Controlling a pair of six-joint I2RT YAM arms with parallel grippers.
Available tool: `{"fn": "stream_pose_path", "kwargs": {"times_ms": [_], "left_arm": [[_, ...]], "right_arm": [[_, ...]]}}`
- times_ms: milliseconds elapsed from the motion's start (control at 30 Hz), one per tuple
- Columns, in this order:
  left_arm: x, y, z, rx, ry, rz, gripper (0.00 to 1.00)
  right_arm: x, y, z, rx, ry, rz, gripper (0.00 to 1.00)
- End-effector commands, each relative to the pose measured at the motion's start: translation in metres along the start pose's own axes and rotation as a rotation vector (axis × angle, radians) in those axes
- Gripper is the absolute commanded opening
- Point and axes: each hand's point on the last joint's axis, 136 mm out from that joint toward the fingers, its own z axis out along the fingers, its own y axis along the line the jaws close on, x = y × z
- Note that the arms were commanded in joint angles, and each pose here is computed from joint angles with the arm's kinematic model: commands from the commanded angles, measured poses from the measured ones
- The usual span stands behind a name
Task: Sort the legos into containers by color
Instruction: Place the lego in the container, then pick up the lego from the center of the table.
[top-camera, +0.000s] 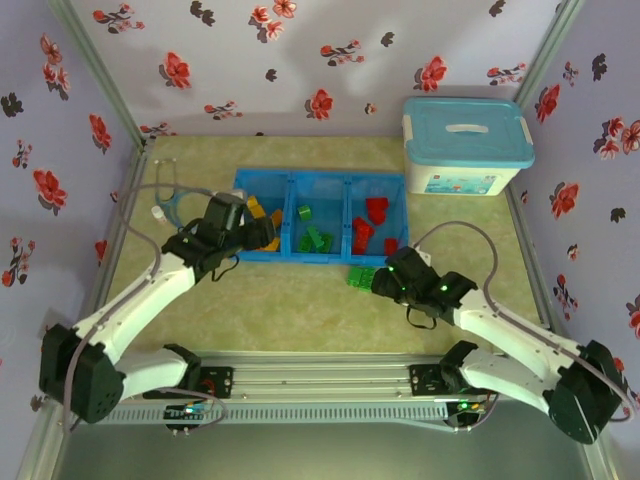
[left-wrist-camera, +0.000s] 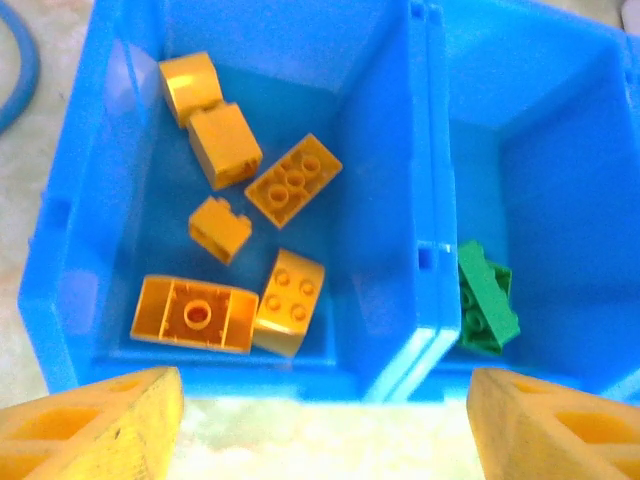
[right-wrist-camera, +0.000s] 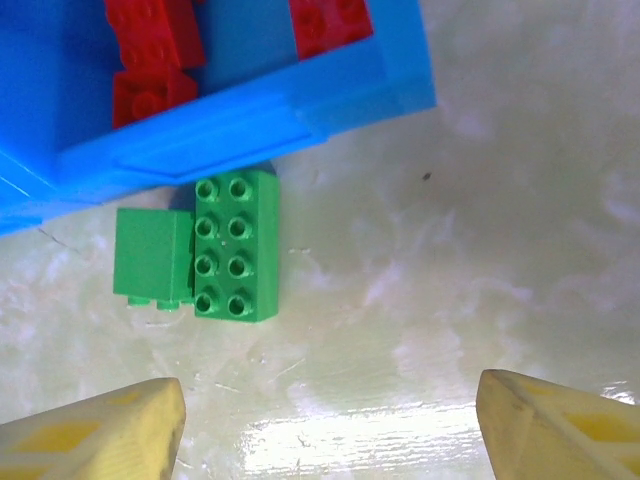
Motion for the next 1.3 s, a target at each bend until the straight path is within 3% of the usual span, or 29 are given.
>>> {"fn": "stream_pose_path", "kwargs": {"times_ms": [0,200,400,900,1267], "left_arm": [[0.025,0.019,-0.010,-0.047,0.027,-0.029,0.74],[0.058,0.042,-0.029,-0.078,0.059,-0.030,0.74],[0.072,0.055,-0.047,-0.084,0.055,-0.047,0.74],[0.072,0.059,-0.054,-0.081,0.036,-0.047,0.73],[0.074,0.059,-0.055,-0.079,0.036,-0.049,0.73]], "right_arm": [[-0.014,0.022,-0.005,-0.014,-0.039,-0.026,0.76],[-0.012,0.054,0.010,0.027,0.003,-0.112,0.75],[-0.011,0.075,0.038,0.104,0.069,-0.161,0.64],[-0.010,0.074,0.078,0.290,0.124,-0.205,0.58],[0.004,0.091,0.093,0.263,0.158,-0.235,0.58]]}}
